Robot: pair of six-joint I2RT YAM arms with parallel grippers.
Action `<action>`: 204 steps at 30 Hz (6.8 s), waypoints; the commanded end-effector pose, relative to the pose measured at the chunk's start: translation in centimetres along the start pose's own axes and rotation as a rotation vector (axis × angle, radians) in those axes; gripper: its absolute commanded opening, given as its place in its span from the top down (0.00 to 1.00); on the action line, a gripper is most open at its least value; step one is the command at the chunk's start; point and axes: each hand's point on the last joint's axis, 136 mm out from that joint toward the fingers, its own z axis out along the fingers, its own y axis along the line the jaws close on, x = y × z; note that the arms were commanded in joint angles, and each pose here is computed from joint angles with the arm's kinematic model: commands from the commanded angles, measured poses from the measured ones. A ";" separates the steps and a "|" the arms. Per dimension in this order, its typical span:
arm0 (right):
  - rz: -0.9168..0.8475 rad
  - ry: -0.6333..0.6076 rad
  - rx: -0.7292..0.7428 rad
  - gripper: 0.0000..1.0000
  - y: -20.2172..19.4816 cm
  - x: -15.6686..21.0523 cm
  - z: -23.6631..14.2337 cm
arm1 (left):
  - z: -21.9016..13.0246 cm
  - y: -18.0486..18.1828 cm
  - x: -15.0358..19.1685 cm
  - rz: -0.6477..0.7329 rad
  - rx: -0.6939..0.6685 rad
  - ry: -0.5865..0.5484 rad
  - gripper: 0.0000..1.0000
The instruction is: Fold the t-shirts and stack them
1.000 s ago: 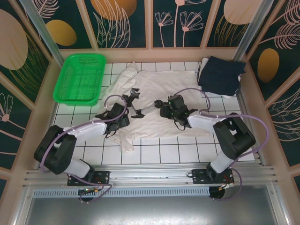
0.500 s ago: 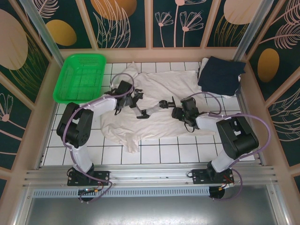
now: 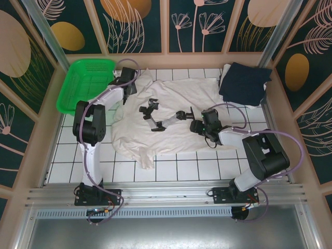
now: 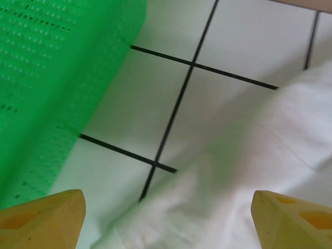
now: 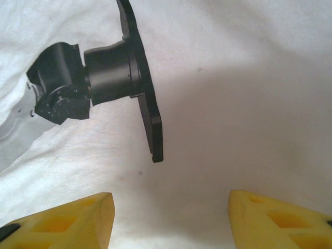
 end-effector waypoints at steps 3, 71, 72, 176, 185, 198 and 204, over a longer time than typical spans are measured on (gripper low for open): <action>-0.005 -0.029 -0.014 0.40 0.1 -0.4 -1.2 | 1.4 2.5 -1.2 0.052 -0.089 -0.001 0.18; -0.220 -0.292 -0.181 0.42 4.0 -4.0 -8.8 | -21.5 7.2 31.3 0.081 0.269 0.459 1.00; -0.219 -0.291 -0.181 0.42 3.9 -4.0 -8.9 | -21.8 7.4 30.9 0.083 0.261 0.447 1.00; -0.159 -0.067 -0.037 0.37 1.8 -1.4 -1.7 | 7.9 -6.2 -0.6 -0.027 0.149 0.119 0.16; -0.162 -0.074 -0.041 0.37 2.1 -1.8 -1.7 | 10.3 -6.4 2.2 0.037 0.154 0.150 0.18; -0.154 -0.066 -0.036 0.37 2.6 -2.5 -1.4 | 10.6 -6.6 4.0 0.104 0.199 0.171 0.38; -0.157 -0.072 -0.031 0.37 2.8 -3.1 -1.6 | 8.8 -7.2 2.5 0.103 0.251 0.140 0.61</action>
